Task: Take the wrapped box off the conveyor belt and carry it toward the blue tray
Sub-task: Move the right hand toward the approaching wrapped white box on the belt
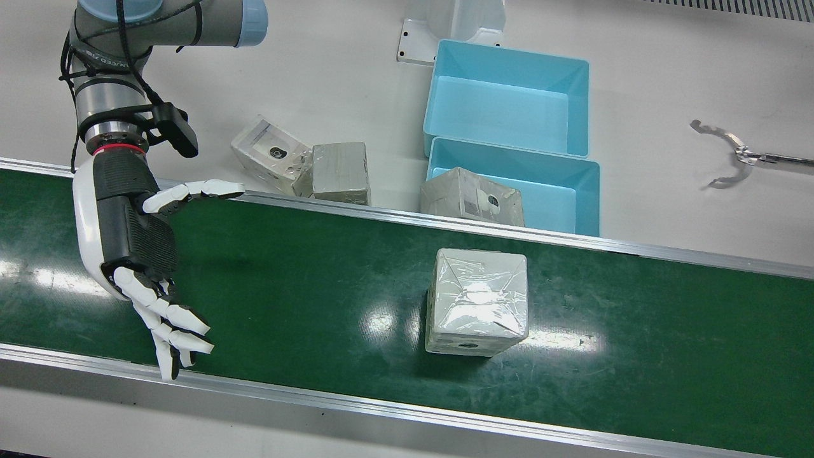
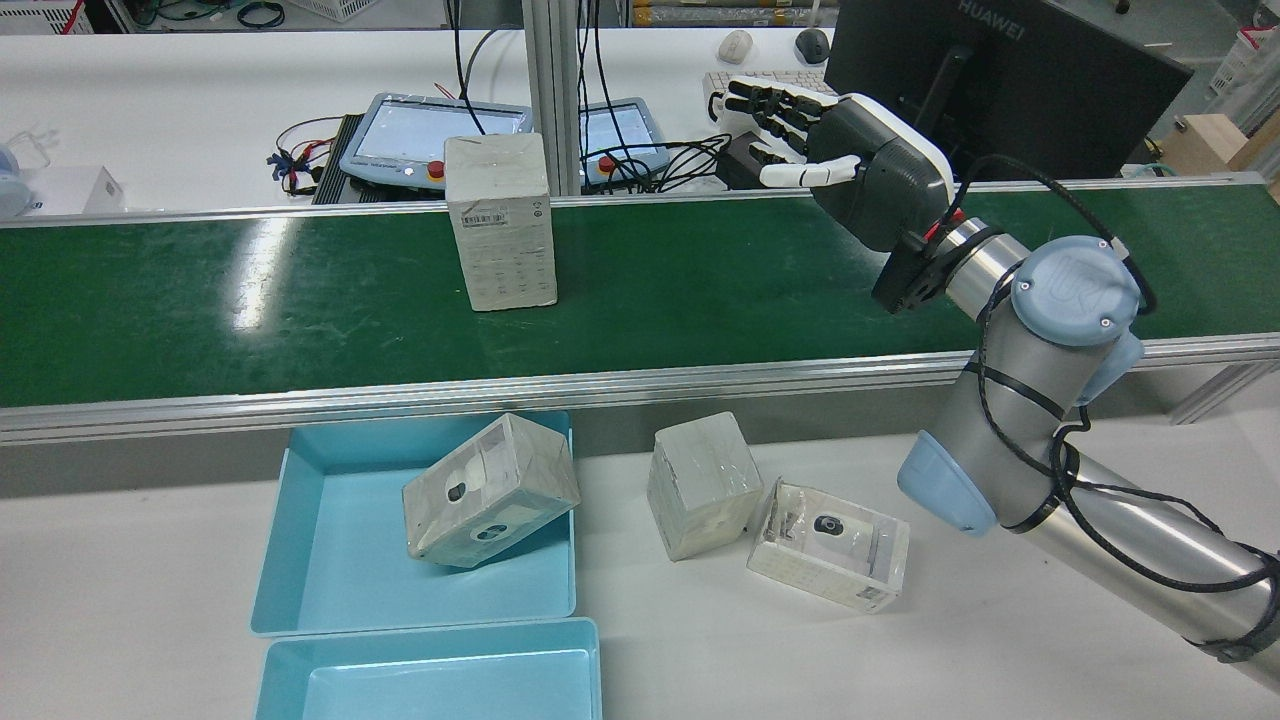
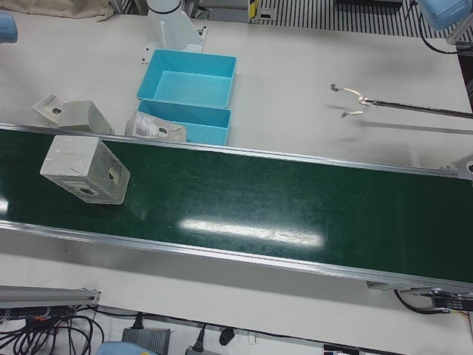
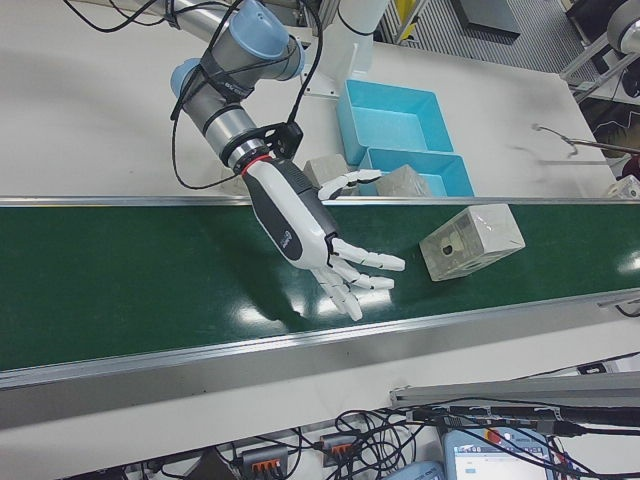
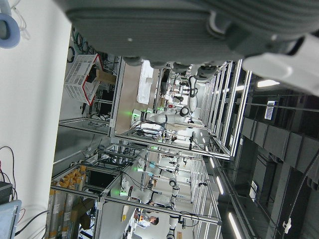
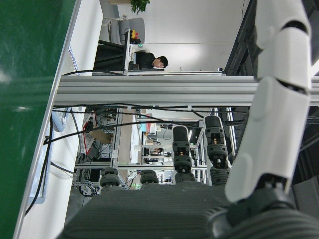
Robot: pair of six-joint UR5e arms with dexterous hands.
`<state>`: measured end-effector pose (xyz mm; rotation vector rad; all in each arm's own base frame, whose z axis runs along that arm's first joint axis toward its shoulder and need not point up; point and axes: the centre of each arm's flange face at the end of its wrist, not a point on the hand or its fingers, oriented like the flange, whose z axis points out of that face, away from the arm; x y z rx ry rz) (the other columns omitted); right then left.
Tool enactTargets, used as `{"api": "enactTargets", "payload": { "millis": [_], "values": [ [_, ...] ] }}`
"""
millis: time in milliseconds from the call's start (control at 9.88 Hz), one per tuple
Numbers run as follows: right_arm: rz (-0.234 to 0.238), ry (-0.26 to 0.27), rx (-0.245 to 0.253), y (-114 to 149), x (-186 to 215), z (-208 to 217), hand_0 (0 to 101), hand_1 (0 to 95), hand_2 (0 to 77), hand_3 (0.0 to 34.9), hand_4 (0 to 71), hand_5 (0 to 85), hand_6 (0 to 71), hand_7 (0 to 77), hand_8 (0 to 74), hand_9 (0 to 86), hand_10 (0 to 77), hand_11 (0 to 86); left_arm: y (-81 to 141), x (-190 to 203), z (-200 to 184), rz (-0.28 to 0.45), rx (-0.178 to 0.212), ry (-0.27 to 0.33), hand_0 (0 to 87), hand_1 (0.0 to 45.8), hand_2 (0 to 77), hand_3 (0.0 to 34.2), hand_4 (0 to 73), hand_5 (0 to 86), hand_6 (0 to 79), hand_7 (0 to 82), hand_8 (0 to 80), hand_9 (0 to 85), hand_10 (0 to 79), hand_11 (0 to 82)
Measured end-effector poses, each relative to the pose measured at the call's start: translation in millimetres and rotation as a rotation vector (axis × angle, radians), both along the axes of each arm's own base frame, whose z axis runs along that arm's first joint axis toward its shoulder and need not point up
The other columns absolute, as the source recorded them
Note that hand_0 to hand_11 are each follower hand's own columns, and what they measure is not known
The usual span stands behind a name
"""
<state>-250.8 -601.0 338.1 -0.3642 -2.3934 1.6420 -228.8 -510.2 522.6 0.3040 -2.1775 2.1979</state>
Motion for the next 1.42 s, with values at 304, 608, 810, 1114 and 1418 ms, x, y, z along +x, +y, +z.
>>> {"api": "enactTargets", "payload": {
  "millis": [304,608,810,1114,1418],
  "values": [
    [-0.001,0.001,-0.001,0,-2,0,45,9.8,16.4,17.5,30.0,8.7,3.8,20.7,0.5,3.3,3.8,7.1,0,0,0,0.000,0.000,0.000,0.0,0.0,0.5,0.0,0.0,0.5,0.0,0.5,0.5,0.5,0.0,0.0],
    [-0.003,0.010,-0.009,-10,-13,-2,45,9.3,16.4,20.6,30.0,9.3,3.8,21.8,0.0,3.3,1.6,7.1,0,0,0,0.000,0.000,0.000,0.0,0.0,0.5,0.0,0.0,0.5,0.0,0.5,0.5,0.5,0.0,0.0],
    [-0.004,0.012,-0.016,-9,-24,0,44,9.3,16.4,19.6,30.5,9.8,3.8,21.8,0.0,3.3,4.9,7.1,0,0,0,0.000,0.000,0.000,0.0,0.0,1.1,0.0,0.0,0.5,0.0,0.5,0.5,0.0,0.0,0.0],
    [-0.019,0.012,-0.023,-2,-45,3,44,9.8,16.4,16.0,30.5,9.3,3.8,21.8,0.0,4.4,4.4,7.1,0,0,0,0.000,0.000,0.000,0.0,0.0,1.1,0.0,0.0,0.5,0.0,0.5,0.5,0.0,0.5,0.0],
    [-0.019,0.012,-0.025,0,-49,4,44,9.8,16.4,13.0,30.5,9.3,4.4,21.8,0.5,4.4,4.4,7.1,0,0,0,0.000,0.000,0.000,0.0,0.0,1.1,0.0,0.0,0.5,0.0,0.5,0.5,0.0,0.5,0.0]
  ]
}}
